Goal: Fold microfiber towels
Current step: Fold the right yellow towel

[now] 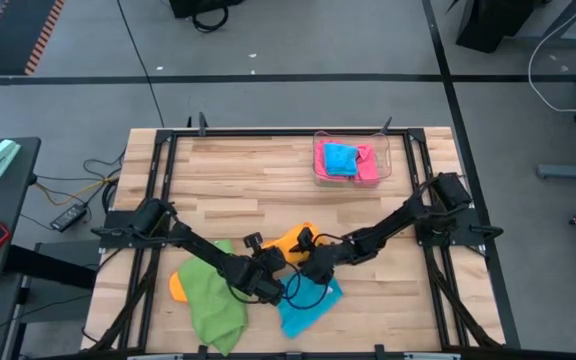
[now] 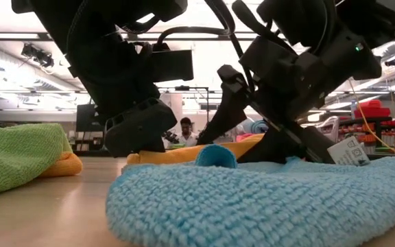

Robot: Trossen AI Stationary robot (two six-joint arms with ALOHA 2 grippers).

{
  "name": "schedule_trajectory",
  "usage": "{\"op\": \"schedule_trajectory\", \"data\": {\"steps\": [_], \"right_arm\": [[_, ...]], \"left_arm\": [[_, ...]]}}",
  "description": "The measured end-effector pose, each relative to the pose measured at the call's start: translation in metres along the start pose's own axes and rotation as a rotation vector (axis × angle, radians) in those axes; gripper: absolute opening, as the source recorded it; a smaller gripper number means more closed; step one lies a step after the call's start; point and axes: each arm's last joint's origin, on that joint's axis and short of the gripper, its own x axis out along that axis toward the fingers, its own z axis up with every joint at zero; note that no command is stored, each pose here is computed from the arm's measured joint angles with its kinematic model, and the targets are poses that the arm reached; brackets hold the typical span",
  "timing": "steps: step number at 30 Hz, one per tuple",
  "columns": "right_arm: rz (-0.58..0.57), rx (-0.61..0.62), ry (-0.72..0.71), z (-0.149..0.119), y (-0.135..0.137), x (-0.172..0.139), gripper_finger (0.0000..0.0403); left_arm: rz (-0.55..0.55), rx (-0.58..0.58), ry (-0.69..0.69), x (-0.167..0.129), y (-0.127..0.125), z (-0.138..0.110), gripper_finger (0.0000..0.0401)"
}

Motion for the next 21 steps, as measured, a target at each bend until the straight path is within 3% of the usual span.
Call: {"op": "schedule_trajectory", "data": {"steps": [9,15,21], "right_arm": [[-0.048,-0.059,0.102,-0.014,-0.008,0.008,0.0285],[-0.112,-0.108,0.166,-0.018,-0.017,0.005,0.0284],[-0.066,-0.096,0.145,-0.024,-0.022,0.007,0.0250]], "left_arm": [[-0.004,-0.013,-0.004,0.000,-0.001,0.000,0.0010],[-0.004,-0.021,-0.004,0.000,-0.001,0.000,0.0026],[-0.004,-0.023,-0.005,0.000,-0.001,0.000,0.0020]]}}
